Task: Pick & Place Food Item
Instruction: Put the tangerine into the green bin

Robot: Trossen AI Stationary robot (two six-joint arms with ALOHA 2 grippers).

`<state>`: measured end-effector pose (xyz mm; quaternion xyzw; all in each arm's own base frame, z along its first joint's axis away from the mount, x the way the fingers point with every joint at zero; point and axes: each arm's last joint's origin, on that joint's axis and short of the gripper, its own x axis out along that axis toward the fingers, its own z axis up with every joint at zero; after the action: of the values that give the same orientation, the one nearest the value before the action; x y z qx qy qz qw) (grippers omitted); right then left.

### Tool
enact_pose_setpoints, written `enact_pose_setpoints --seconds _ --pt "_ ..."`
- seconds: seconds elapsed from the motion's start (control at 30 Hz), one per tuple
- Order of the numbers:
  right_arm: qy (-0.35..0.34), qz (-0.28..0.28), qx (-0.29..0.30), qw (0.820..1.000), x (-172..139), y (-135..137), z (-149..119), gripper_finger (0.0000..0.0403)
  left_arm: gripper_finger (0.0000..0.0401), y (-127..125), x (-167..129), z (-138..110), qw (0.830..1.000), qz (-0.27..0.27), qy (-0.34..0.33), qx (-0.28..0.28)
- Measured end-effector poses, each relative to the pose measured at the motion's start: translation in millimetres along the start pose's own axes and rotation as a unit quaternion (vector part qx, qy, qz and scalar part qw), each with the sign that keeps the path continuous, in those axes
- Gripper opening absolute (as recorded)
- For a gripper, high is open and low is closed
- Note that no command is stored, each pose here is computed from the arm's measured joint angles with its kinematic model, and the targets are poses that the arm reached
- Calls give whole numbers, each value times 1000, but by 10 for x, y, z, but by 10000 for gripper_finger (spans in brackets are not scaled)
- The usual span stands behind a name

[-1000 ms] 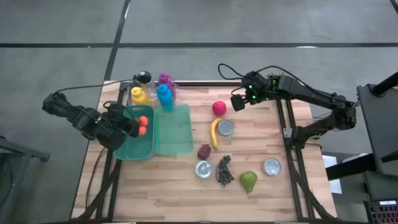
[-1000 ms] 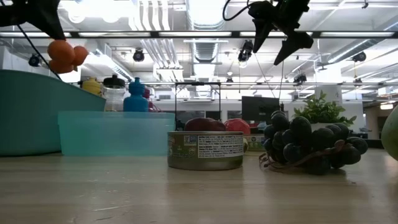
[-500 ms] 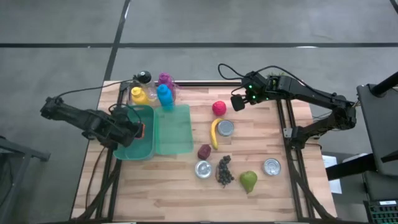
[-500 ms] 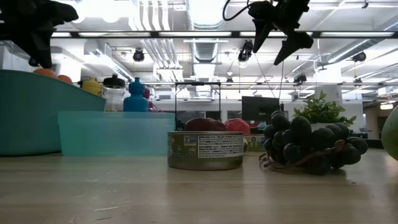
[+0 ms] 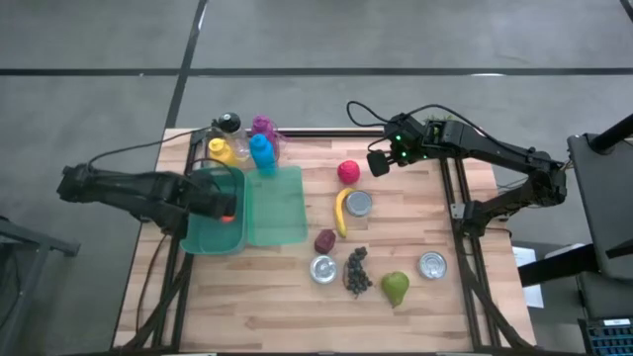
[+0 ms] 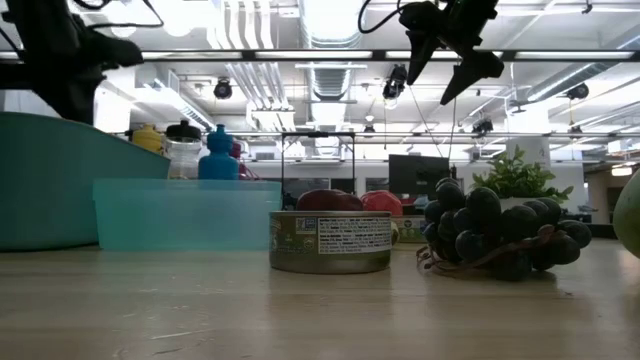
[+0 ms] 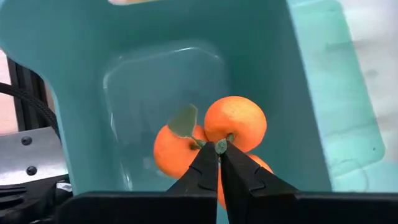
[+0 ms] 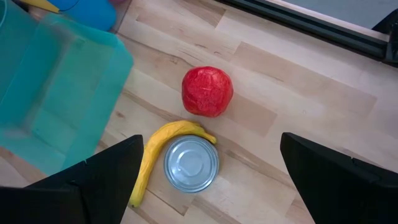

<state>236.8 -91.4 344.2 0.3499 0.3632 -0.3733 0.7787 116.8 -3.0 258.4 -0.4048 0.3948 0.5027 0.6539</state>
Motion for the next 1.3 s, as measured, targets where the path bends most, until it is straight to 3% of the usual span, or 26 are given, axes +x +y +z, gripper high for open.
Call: enact_pose_setpoints --seconds 0.4,0.93,1.3 --pt "0 0 0 1000 0 1 -1 378 5 -12 228 66 999 -3 42 -21" --pt "0 0 0 1000 1 0 -1 378 6 -85 451 -5 996 39 74 6" --pt "0 0 0 1000 0 0 0 378 88 -144 527 -21 994 64 83 22"
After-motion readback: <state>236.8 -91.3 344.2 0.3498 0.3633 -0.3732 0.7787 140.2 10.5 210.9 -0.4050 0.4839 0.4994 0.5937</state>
